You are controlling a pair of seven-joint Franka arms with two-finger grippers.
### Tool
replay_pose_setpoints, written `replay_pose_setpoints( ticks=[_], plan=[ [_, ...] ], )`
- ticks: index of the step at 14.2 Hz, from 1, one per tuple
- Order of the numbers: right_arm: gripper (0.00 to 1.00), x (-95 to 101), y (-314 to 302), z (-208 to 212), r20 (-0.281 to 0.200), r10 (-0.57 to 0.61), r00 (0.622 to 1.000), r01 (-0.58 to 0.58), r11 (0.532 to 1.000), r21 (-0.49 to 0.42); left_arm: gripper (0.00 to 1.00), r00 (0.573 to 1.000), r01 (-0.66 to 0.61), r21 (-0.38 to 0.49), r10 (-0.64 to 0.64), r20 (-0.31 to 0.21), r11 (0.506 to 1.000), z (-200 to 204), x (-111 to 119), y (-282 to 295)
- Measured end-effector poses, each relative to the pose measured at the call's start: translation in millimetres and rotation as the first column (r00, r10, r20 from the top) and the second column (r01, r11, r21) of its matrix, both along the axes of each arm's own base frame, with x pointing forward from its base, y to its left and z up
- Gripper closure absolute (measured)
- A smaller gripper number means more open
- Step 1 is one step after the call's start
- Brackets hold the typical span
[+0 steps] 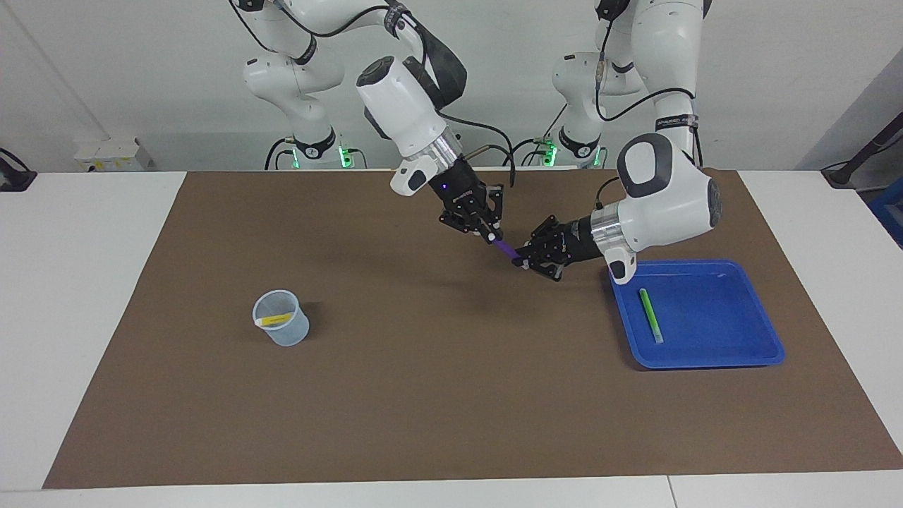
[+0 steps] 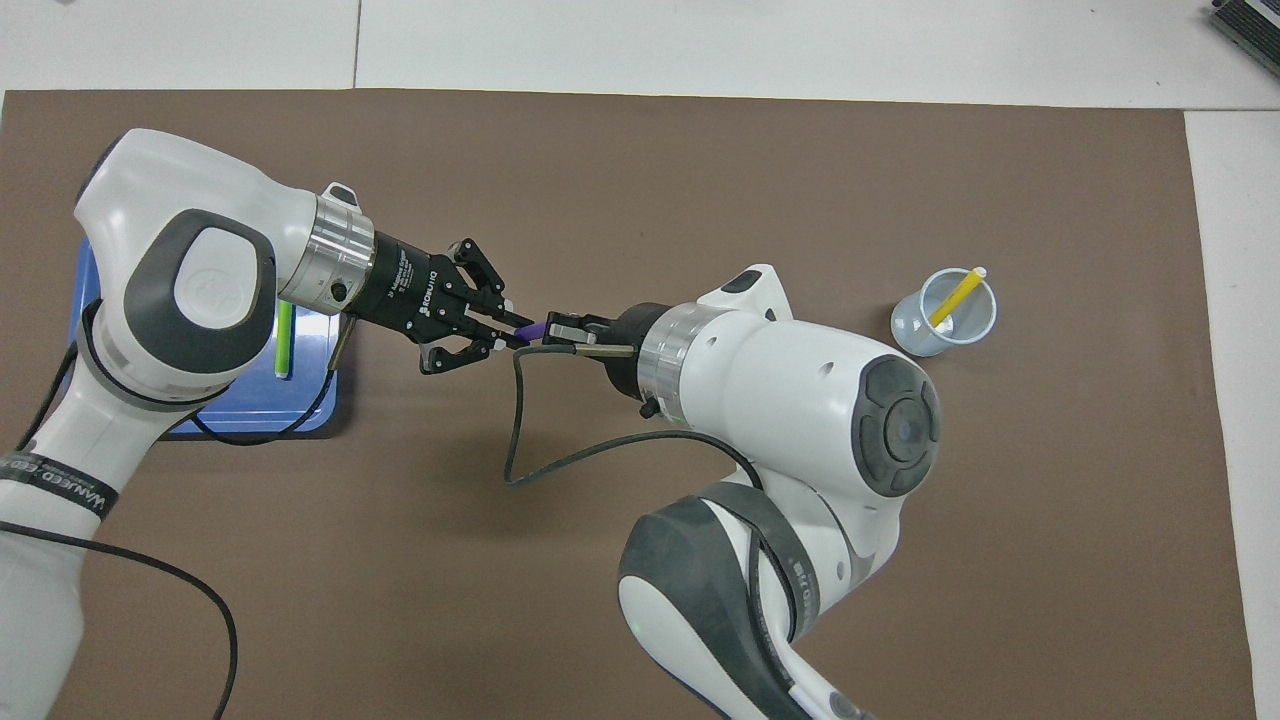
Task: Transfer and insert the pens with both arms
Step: 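Close the right gripper on the purple pen held by the left gripper, then open the left gripper and withdraw it while the right gripper pulls back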
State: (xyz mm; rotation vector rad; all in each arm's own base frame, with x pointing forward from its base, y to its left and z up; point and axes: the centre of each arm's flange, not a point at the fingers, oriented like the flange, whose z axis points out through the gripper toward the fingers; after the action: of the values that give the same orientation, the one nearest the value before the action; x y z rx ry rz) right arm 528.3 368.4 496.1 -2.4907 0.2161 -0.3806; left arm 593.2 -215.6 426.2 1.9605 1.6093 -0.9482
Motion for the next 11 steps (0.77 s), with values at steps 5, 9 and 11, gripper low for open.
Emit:
replay_pose_setpoints(
  ticks=[5, 9, 11],
  plan=[
    [0.82, 0.7, -0.5, 1.0, 0.002, 0.000, 1.000, 0.000, 1.000, 0.001, 0.72, 1.000, 0.000, 0.000, 0.000, 0.003, 1.000, 1.8, -0.2, 0.0],
    [0.82, 2.8, -3.3, 0.2, 0.017, 0.017, 1.000, -0.017, 1.000, -0.009, 0.29, 1.000, -0.001, -0.001, 0.001, 0.011, 1.000, 6.4, -0.9, 0.4],
    [0.82, 6.5, -6.9, -4.0, 0.027, 0.035, 0.999, -0.034, 0.999, -0.022, 0.06, 1.000, -0.001, 0.001, 0.001, 0.014, 1.000, 8.0, -1.3, 0.9]
  ],
)
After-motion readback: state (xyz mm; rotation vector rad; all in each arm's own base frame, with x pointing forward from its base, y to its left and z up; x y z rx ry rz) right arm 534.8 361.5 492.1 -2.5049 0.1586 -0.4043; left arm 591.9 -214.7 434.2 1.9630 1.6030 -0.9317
